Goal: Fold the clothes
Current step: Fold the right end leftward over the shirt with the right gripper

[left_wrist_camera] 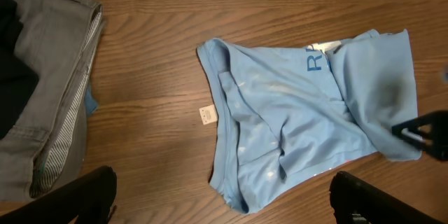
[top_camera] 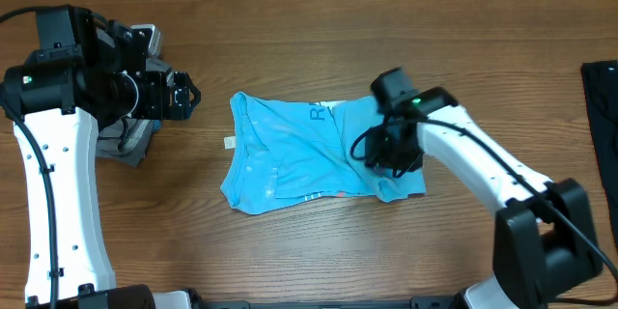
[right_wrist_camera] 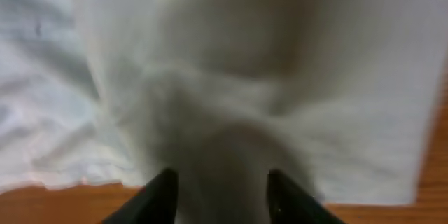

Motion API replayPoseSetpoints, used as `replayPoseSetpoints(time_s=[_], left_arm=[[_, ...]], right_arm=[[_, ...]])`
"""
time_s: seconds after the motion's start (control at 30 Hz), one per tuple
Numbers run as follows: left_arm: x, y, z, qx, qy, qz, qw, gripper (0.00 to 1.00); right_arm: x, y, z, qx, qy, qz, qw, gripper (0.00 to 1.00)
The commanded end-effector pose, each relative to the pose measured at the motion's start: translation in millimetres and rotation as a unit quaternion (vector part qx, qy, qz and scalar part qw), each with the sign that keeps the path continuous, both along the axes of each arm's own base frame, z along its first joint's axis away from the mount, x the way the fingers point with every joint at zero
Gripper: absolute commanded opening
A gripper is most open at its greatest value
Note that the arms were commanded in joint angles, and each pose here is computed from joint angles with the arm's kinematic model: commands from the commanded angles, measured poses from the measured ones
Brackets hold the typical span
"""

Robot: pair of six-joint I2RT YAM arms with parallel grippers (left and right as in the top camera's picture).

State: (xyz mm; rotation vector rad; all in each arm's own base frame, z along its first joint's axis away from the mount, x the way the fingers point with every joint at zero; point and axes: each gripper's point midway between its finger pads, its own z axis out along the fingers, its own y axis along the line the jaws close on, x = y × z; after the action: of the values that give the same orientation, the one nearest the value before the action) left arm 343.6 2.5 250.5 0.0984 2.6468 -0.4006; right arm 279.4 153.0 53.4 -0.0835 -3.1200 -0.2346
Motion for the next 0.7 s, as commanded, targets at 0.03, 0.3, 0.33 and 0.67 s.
replayPoseSetpoints(time_s=[0.03,0.3,0.33,0.67], left_arm=[[2,-1,2,0.003,-0.005,-0.005,1.0,1.0],[2,-1,2,0.003,-0.005,-0.004,1.0,1.0],[2,-1,2,0.003,-0.005,-0.005,1.0,1.0],[2,-1,2,0.003,-0.005,-0.004,1.0,1.0]], right_arm=[[-11,32,-1,0.041,0.007,0.035,0.999,0.23],[-8,70,4,0.077,-0.013,0.001,0.997,0.07],[-7,69,4,0.074,-0.017,0.0,0.997,0.07],[22,28,62,0.075,-0.103,-0.009,0.992,0.04]])
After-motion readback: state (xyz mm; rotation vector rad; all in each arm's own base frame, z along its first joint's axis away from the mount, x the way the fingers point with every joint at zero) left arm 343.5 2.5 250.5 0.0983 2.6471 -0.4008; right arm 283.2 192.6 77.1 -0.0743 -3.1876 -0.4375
